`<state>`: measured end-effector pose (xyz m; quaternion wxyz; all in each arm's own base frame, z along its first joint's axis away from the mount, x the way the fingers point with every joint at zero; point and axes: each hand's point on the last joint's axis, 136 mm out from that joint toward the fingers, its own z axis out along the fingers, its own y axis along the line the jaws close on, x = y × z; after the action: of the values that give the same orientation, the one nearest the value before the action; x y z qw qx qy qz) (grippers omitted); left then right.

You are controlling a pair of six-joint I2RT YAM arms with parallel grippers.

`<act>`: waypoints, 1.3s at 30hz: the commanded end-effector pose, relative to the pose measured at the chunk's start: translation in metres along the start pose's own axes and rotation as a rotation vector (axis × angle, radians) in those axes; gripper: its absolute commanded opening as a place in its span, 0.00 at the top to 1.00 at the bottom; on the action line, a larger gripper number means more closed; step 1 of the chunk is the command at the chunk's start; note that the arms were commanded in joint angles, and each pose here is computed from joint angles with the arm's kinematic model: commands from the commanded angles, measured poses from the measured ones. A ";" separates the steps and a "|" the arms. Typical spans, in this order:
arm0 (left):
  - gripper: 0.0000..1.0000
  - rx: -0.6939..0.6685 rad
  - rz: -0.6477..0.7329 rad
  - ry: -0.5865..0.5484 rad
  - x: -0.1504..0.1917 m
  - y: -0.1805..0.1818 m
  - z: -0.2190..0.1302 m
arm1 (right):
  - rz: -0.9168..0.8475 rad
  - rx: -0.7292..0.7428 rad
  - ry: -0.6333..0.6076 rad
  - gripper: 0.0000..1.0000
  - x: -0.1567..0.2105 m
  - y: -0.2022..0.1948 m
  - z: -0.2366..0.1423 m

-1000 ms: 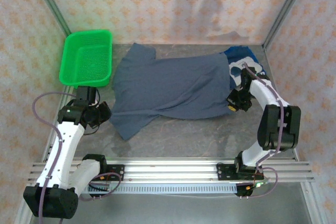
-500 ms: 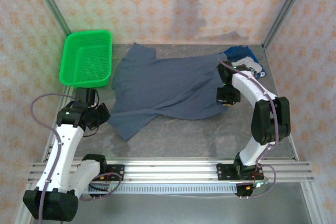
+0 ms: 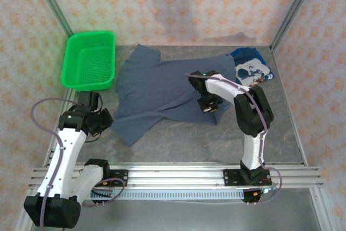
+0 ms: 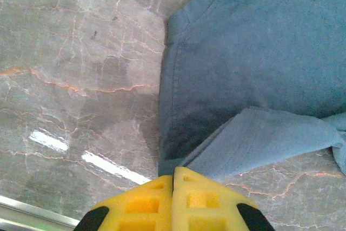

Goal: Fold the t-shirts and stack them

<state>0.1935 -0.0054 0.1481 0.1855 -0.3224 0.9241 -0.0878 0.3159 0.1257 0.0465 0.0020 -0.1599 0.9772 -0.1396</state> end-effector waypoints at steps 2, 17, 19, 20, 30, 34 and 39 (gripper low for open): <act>1.00 -0.033 -0.043 0.036 0.012 0.012 0.004 | 0.037 -0.072 -0.058 0.89 -0.016 0.010 -0.005; 1.00 -0.006 -0.044 0.024 0.010 0.007 0.004 | 0.838 -0.644 -0.042 0.54 0.028 -0.027 -0.034; 1.00 -0.001 -0.039 0.025 0.009 0.006 0.004 | 0.927 -0.762 -0.039 0.54 0.020 -0.019 -0.029; 1.00 0.001 -0.036 0.023 0.008 0.005 0.003 | 0.959 -0.809 -0.035 0.54 0.016 -0.014 -0.028; 1.00 0.002 -0.028 0.013 0.005 0.004 0.000 | 1.150 -0.929 -0.004 0.54 0.010 0.002 -0.007; 1.00 0.003 -0.024 0.008 0.005 0.004 -0.001 | 1.172 -0.913 -0.021 0.55 0.004 -0.002 -0.002; 1.00 0.000 -0.021 0.004 0.005 0.005 -0.002 | 1.191 -0.881 -0.023 0.57 -0.001 -0.007 0.008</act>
<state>0.1879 -0.0093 0.1409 0.1726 -0.3282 0.9236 -0.0968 0.3096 0.1220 0.0452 0.0133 0.3946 0.8689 0.2986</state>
